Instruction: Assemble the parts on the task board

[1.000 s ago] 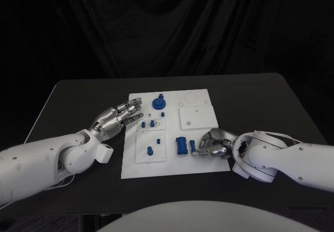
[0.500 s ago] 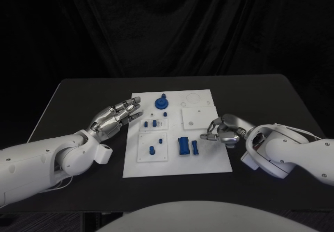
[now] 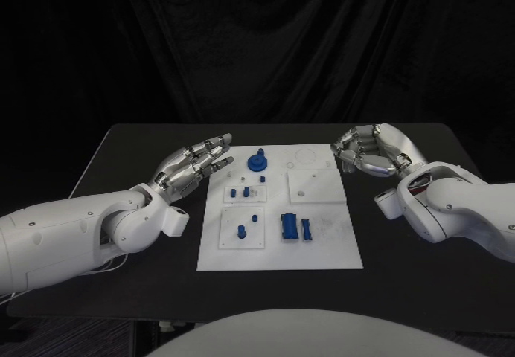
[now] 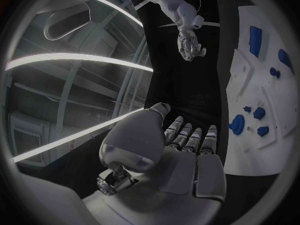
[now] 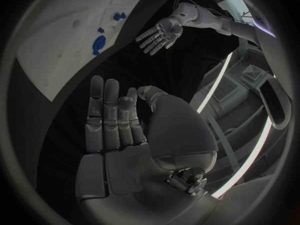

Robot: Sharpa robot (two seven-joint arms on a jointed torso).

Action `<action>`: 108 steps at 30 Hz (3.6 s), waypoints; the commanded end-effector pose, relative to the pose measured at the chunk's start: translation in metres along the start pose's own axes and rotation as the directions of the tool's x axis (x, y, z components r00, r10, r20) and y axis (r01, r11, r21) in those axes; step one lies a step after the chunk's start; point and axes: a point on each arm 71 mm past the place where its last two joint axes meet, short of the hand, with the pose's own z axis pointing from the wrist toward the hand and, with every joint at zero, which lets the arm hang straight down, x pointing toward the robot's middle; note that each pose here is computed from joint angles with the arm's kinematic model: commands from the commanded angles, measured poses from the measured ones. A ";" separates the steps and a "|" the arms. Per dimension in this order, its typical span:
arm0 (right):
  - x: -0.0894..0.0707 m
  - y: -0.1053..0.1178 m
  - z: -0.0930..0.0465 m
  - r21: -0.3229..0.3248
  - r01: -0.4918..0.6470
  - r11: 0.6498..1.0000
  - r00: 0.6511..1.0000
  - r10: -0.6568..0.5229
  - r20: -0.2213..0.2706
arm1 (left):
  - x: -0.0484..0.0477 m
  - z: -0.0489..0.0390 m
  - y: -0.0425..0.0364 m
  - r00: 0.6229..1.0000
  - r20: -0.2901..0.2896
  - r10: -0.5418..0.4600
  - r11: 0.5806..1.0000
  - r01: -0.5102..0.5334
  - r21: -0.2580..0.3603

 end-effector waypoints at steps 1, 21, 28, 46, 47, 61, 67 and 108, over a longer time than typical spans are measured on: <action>0.000 -0.003 -0.003 -0.134 -0.200 0.971 0.979 0.203 0.010 | 0.0021 0.0058 -0.0042 1.000 -0.004 0.006 0.998 -0.006 0.063; 0.021 -0.058 -0.015 -0.096 -0.384 0.918 0.923 0.377 -0.076 | 0.0116 0.0258 0.0133 1.000 0.005 0.019 0.987 -0.020 0.160; 0.027 -0.071 -0.016 -0.064 -0.387 0.920 0.921 0.381 -0.080 | 0.0082 0.0256 0.0244 1.000 0.016 0.019 0.987 -0.022 0.158; 0.033 -0.076 -0.008 -0.001 -0.379 0.925 0.925 0.379 -0.039 | 0.0043 0.0316 0.0436 0.998 0.053 0.040 0.998 -0.038 -0.041; 0.034 -0.074 -0.006 0.000 -0.383 0.924 0.923 0.383 -0.026 | 0.0047 0.0325 0.0428 0.997 0.062 0.044 0.998 -0.041 -0.040; 0.047 -0.021 0.034 0.070 -0.522 0.850 0.828 0.486 0.279 | 0.0146 0.0531 0.0148 0.927 0.349 0.137 0.991 -0.126 -0.053; 0.049 -0.014 0.039 0.086 -0.549 0.831 0.805 0.499 0.321 | 0.0190 0.0586 0.0013 0.867 0.471 0.161 0.987 -0.143 -0.075; 0.049 -0.013 0.039 0.086 -0.550 0.831 0.805 0.499 0.322 | 0.0228 0.0613 -0.0103 0.806 0.565 0.176 0.984 -0.147 -0.097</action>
